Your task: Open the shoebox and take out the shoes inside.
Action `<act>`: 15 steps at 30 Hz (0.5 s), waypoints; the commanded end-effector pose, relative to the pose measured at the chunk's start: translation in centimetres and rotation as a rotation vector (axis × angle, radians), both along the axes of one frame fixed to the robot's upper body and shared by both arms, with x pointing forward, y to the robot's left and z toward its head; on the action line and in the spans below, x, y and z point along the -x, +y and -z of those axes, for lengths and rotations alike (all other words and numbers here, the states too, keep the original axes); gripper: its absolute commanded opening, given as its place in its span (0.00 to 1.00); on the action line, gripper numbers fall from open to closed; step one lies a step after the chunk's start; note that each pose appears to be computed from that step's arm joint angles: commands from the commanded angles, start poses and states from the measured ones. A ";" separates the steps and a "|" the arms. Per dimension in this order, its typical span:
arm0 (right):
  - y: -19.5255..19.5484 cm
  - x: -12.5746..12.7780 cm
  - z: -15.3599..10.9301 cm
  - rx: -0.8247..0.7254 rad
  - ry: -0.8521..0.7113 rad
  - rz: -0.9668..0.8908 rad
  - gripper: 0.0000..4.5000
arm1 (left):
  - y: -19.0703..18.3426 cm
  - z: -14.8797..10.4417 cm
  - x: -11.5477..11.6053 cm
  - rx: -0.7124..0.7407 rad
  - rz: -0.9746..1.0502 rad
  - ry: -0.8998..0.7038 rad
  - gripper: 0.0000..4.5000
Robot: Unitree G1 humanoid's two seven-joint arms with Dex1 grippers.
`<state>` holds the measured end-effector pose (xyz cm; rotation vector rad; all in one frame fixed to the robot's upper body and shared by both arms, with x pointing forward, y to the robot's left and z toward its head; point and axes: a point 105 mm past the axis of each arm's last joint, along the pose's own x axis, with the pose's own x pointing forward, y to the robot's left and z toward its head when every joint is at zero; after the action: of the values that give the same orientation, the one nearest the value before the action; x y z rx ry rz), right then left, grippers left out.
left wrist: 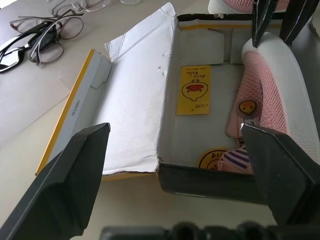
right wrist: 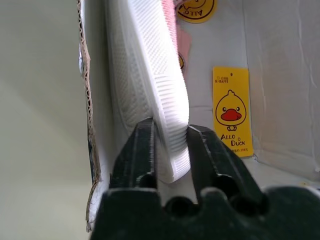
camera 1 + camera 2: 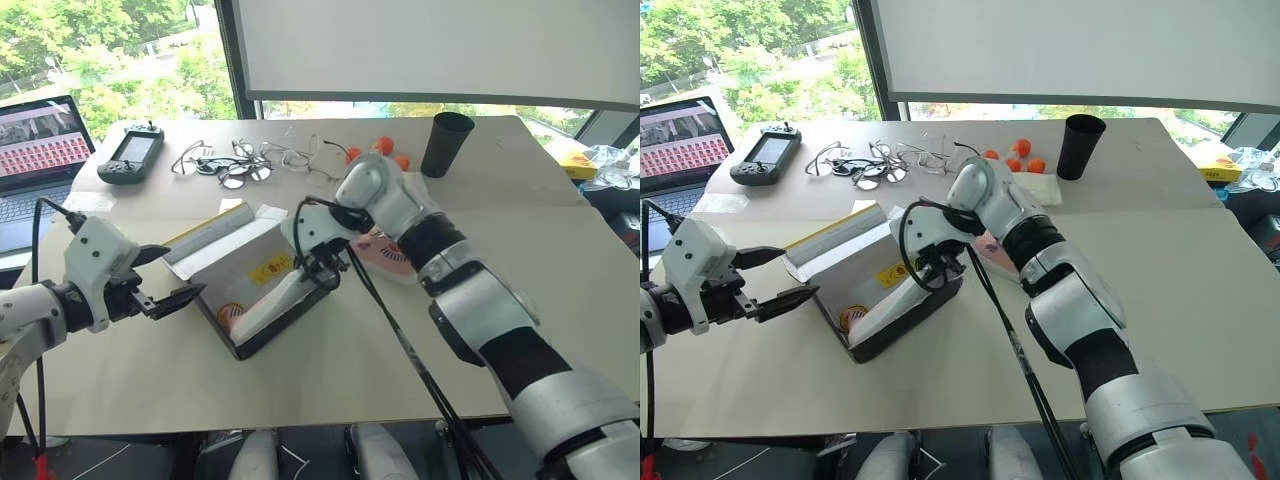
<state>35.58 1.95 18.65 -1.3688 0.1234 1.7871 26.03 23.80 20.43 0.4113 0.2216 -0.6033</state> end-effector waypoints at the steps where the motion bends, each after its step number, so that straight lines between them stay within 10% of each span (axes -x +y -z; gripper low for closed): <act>1: 1.7 1.0 -1.0 -0.078 -0.127 -0.140 0.03 | -0.2 -1.3 0.1 -0.015 0.005 -0.053 1.00; 7: 3.6 3.1 -5.8 -0.246 -0.573 -0.444 0.03 | -0.3 -1.2 -0.1 -0.009 0.014 -0.049 1.00; 15: 3.2 3.9 -9.1 -0.351 -0.775 -0.516 0.03 | -1.0 -1.4 -1.2 0.004 0.047 -0.056 1.00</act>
<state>32.21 5.01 24.58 -1.8196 -0.8664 1.5255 27.11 22.97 21.10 0.4074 0.1895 -0.6344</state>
